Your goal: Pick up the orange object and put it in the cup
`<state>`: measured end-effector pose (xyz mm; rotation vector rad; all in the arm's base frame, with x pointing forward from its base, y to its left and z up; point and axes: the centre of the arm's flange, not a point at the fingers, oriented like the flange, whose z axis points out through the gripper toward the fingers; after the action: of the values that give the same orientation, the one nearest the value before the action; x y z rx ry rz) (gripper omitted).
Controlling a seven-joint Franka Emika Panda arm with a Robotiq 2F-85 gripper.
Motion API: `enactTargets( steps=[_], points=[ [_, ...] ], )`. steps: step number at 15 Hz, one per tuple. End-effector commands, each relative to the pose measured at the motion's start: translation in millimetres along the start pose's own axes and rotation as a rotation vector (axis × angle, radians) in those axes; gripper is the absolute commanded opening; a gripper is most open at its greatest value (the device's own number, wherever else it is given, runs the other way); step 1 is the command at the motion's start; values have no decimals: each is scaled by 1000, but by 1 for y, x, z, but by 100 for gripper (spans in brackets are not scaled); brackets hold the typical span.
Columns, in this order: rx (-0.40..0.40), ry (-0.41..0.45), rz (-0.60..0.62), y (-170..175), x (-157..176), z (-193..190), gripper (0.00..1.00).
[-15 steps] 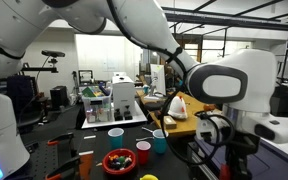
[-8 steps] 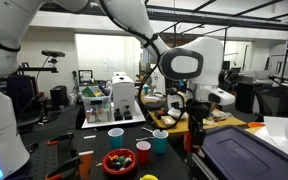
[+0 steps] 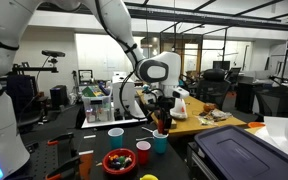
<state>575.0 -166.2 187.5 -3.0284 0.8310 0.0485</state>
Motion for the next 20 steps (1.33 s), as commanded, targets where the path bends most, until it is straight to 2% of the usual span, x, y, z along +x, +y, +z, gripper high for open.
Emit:
enactTargets(
  steps=[1,4,8,16,20],
  points=[
    [-2,50,-49,-58,-23,7,26],
    [3,72,-94,-105,-38,19,26],
    [-6,100,-137,-145,-55,35,26],
    [23,203,-150,-195,-63,37,26],
    [26,268,-167,-205,-58,33,26]
  ],
)
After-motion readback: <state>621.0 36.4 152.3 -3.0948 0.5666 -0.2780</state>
